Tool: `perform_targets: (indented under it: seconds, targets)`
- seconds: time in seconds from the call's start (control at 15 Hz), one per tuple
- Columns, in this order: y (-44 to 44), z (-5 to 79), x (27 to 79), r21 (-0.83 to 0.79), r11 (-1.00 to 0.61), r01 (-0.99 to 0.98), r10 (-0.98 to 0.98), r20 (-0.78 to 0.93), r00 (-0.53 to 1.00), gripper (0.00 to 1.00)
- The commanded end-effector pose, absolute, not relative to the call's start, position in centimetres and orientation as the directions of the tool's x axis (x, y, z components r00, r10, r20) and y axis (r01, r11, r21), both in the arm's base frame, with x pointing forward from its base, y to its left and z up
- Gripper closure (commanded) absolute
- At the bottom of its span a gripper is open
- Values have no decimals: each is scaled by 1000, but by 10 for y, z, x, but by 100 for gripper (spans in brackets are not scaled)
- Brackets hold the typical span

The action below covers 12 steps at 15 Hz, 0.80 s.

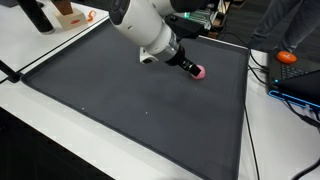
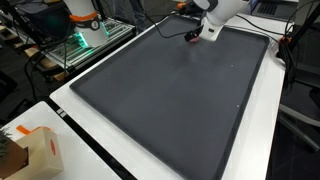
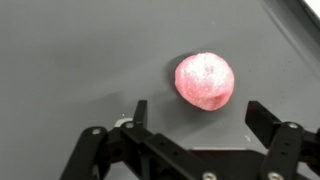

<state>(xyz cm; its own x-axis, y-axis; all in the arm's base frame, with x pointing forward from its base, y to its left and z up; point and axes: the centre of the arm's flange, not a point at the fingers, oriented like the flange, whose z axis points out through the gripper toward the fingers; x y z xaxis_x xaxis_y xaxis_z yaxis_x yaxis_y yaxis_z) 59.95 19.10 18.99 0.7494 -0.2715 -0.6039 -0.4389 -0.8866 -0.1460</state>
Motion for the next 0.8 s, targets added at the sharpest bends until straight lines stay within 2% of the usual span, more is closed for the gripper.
perform_targets:
  seconds: [0.0,0.4,0.73]
  targets:
    - [221,186,615,-152,-948,-279,-137,-599,789,0]
    - [261,201,636,-110,-993,31,86,-534,841,0]
    - [309,217,629,-149,-947,283,319,-486,814,0]
